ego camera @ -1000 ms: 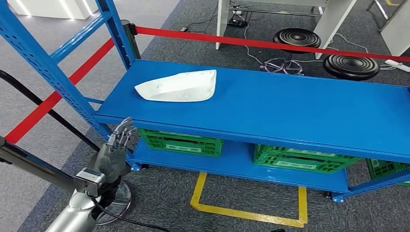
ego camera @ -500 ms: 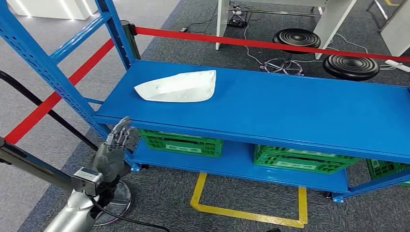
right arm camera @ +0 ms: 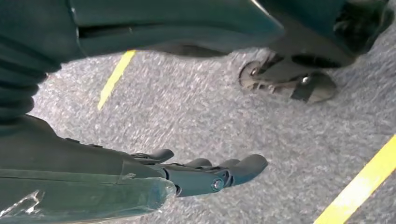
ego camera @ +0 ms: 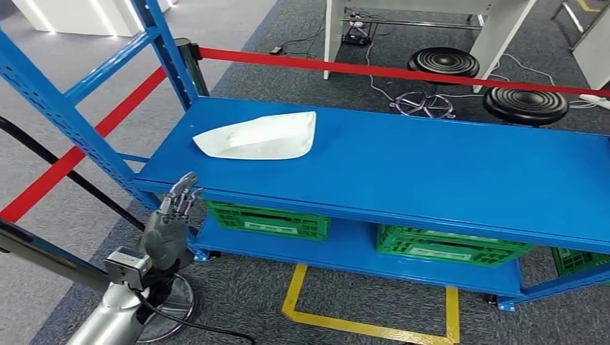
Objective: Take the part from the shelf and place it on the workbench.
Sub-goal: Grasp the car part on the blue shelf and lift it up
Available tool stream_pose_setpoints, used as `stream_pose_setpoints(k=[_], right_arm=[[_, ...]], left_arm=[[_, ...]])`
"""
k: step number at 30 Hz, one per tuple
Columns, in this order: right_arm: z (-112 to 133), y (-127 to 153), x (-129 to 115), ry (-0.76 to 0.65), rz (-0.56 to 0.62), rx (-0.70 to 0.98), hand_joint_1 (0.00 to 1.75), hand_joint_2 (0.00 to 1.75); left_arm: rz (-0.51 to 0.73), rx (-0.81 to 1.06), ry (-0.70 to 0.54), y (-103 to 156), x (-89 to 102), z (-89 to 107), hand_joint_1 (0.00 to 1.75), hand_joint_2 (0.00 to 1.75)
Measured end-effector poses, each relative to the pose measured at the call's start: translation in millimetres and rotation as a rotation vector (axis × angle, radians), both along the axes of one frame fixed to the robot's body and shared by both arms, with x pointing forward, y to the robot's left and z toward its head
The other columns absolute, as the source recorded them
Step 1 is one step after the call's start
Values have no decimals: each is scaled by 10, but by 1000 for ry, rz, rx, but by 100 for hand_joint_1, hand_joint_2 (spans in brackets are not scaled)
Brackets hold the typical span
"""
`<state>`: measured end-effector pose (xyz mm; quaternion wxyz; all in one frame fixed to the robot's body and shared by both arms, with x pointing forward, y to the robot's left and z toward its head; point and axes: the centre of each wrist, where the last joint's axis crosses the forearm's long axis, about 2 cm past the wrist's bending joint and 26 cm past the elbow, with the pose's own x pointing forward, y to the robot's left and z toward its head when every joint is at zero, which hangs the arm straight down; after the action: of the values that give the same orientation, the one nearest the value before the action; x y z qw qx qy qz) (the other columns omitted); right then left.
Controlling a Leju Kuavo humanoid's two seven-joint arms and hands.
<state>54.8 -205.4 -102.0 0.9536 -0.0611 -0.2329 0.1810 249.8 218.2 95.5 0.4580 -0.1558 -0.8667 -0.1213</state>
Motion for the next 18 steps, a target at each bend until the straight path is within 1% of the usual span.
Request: stream_pose_setpoints(k=[3,7,18], right_arm=[[-1,-6,-2,15,-1,-8,0,0],[0,-8,3,29,-2,-23,0,175],[3,-2,20,58,0,-37,0,175]], left_arm=[[1,-1,-1,-3,3,3,0,0],[6,1,-5,-2,14,11,0,0],[14,9,-13,3,36,26,0,0]])
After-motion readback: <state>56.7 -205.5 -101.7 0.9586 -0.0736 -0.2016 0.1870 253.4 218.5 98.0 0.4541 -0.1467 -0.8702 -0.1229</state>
